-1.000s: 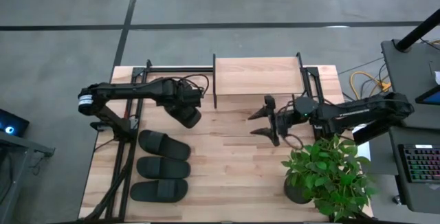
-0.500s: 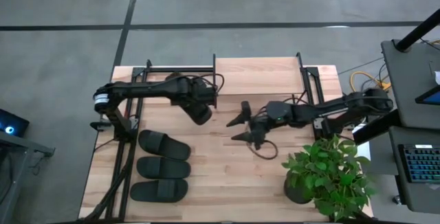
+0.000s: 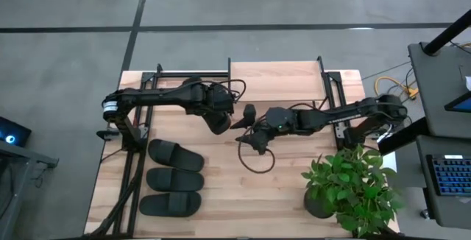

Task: Pick and place slides into the shelf
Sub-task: Put the black slipper on the shelf

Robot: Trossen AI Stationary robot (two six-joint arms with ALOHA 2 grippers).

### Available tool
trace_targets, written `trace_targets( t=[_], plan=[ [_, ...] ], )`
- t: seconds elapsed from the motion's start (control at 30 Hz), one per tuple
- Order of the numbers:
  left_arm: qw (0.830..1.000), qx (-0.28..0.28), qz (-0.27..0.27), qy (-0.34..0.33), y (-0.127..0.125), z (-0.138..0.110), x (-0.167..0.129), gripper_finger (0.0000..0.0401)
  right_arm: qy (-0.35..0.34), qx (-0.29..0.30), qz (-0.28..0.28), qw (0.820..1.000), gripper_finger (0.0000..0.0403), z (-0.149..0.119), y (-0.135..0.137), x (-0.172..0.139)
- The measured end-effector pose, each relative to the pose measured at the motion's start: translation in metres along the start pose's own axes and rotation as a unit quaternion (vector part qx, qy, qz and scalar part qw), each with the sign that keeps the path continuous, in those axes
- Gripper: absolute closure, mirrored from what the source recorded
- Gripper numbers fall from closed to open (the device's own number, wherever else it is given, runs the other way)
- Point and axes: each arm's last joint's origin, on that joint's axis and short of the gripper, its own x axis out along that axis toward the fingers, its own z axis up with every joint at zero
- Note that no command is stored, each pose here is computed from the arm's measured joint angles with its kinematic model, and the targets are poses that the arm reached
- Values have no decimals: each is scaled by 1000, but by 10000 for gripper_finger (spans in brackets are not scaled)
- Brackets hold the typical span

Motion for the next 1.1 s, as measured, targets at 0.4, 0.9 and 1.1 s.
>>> trace_targets(
  t=[0.4, 0.9, 1.1],
  plan=[
    [1000, 15, -11, -16, 1, 2, -8, 401, -2, -48, -34, 998, 159, -1, -6, 1],
    [985, 157, -17, -74, -1, 15, -13, 401, -15, -21, -49, 998, 163, 3, -14, -9],
    [974, 206, -6, -97, -3, 20, -14, 401, -23, 5, -26, 999, 161, 4, -14, -18]
  ],
)
